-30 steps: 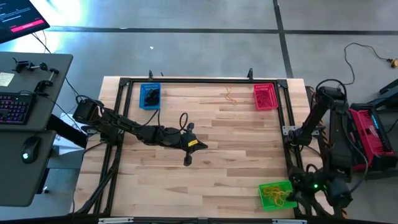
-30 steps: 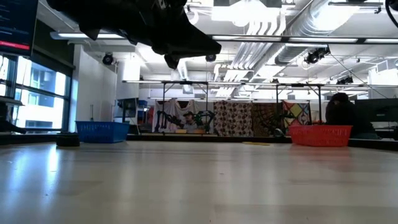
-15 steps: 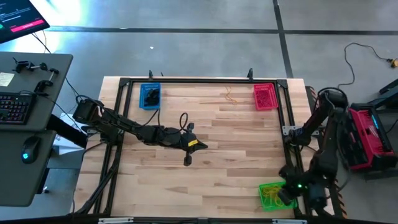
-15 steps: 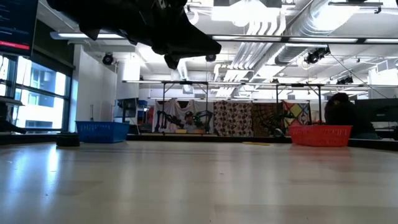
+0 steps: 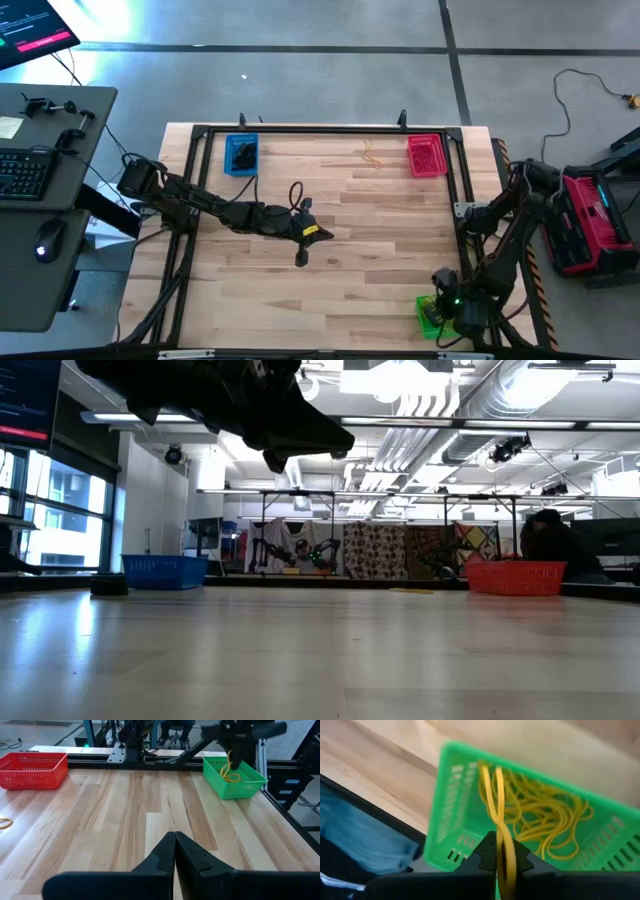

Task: Sort rubber bands into baskets
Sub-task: Put the yellow rubber band into the green bin

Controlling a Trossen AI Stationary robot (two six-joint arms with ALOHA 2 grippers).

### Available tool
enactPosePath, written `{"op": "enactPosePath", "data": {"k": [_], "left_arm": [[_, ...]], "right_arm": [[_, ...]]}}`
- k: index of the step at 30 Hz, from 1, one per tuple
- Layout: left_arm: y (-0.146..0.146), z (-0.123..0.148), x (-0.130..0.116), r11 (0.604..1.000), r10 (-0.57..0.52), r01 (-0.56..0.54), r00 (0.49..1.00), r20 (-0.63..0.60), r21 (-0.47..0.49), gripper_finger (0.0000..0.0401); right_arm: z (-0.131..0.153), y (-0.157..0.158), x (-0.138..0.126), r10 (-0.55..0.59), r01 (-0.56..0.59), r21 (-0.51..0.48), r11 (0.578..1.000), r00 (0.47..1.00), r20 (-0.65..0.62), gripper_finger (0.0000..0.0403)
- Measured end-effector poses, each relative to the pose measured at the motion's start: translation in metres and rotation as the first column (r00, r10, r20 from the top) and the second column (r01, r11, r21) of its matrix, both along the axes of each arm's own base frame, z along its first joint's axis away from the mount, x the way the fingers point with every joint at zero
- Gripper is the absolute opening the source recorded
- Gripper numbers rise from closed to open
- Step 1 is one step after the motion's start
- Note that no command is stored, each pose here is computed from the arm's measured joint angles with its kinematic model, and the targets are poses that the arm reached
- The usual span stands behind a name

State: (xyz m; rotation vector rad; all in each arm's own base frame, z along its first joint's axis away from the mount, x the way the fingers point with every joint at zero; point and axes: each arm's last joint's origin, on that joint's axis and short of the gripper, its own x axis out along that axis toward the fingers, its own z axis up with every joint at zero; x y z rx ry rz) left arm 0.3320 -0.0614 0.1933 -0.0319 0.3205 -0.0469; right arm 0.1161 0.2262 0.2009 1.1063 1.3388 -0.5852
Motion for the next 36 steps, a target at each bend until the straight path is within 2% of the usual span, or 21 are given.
{"op": "enactPosePath", "data": {"k": [5,11,16,21,25,30,33,36], "left_arm": [[0.000,0.000,0.000,1.000,0.000,0.000,1.000,0.000,0.000,0.0000],[0.000,0.000,0.000,1.000,0.002,-0.002,1.000,-0.001,-0.008,0.0000],[0.000,-0.001,0.000,1.000,0.002,-0.002,1.000,-0.007,-0.007,0.0000],[0.000,-0.001,0.000,1.000,0.002,-0.002,1.000,-0.009,-0.007,0.0000],[0.000,-0.001,0.000,1.000,0.002,-0.002,1.000,-0.008,-0.007,0.0000],[0.002,0.003,-0.006,0.999,0.028,-0.026,0.998,-0.048,0.040,0.0000],[0.004,0.011,-0.013,0.997,0.053,-0.048,0.996,-0.071,0.065,0.0000],[0.006,0.020,-0.020,0.996,0.060,-0.054,0.995,-0.080,0.070,0.0000]], "right_arm": [[-0.011,0.009,0.002,0.043,-0.037,0.053,0.998,0.992,-0.119,0.0000],[-0.016,0.008,0.002,0.037,-0.036,0.009,0.999,0.990,-0.135,0.0019],[-0.017,0.006,0.001,0.030,-0.033,-0.019,0.999,0.990,-0.137,0.0070],[-0.017,0.004,0.001,0.076,-0.081,-0.032,0.996,0.988,-0.136,0.0133],[-0.016,-0.002,0.001,0.074,-0.089,-0.064,0.994,0.976,-0.207,0.0162],[0.010,-0.001,0.004,0.147,-0.172,-0.077,0.982,0.955,-0.259,0.0158],[0.036,-0.004,0.004,0.173,-0.222,-0.153,0.963,0.944,-0.281,0.0136],[0.059,-0.011,0.006,0.210,-0.277,-0.276,0.920,0.946,-0.248,0.0105]]}}
